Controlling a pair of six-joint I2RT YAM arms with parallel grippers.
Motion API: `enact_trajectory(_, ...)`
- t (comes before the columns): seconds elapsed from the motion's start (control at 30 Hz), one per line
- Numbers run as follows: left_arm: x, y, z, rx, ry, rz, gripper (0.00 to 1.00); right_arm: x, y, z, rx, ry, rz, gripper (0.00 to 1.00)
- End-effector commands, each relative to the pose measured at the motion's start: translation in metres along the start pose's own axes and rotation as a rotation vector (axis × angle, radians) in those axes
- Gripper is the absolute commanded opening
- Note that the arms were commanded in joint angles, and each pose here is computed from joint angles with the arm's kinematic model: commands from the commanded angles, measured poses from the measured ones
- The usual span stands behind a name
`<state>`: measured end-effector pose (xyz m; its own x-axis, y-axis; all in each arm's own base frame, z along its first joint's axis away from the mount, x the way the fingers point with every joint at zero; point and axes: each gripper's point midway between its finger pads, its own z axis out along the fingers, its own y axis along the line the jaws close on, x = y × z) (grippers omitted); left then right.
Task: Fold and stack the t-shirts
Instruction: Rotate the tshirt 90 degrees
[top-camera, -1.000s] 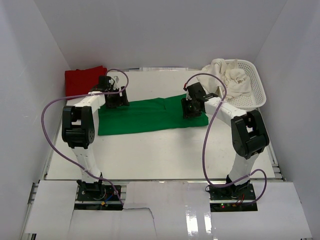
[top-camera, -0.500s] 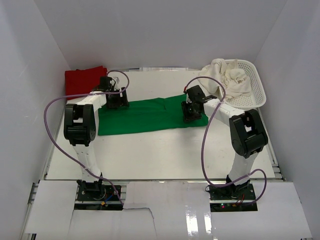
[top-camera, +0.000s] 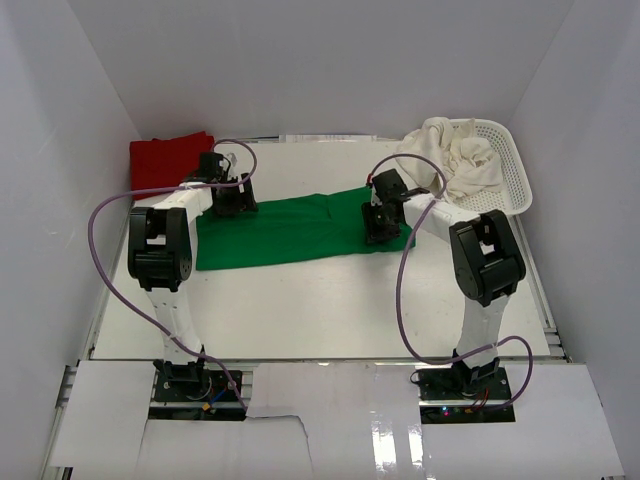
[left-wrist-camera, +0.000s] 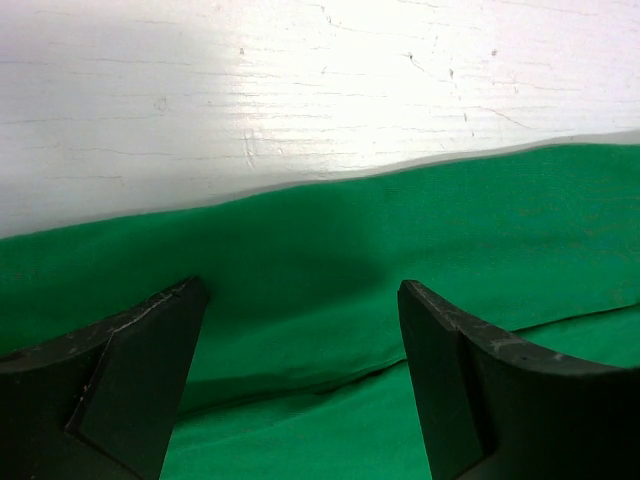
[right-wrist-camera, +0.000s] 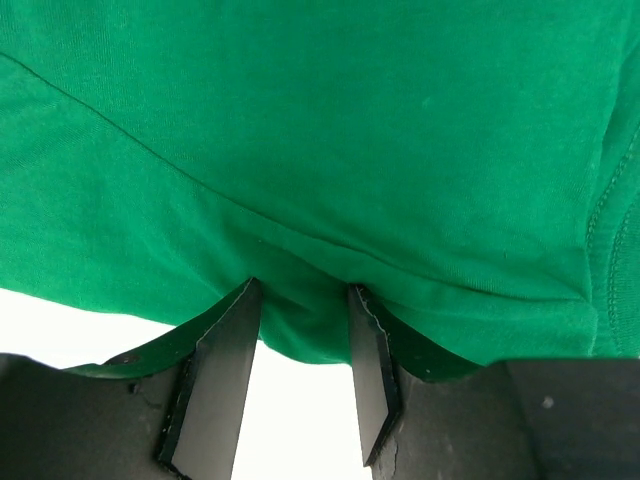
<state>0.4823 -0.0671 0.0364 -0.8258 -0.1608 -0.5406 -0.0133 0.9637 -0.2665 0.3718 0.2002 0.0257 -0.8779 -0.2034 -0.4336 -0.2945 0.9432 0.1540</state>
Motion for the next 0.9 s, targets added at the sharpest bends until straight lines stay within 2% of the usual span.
enact_trajectory(0.0,0.030,0.017,0.009,-0.058,0.093,-0.055,0.89,-0.009,-0.003,0.012,-0.017,-0.007,0.011,0.47)
enact_trajectory(0.33,0.059,0.031,-0.008,-0.143,0.135,-0.096,0.89,-0.019,-0.012,0.025,-0.017,0.002,0.022,0.47)
enact_trajectory(0.87,0.098,0.011,-0.040,-0.104,0.223,-0.140,0.91,-0.059,-0.028,0.040,-0.016,-0.049,0.028,0.47)
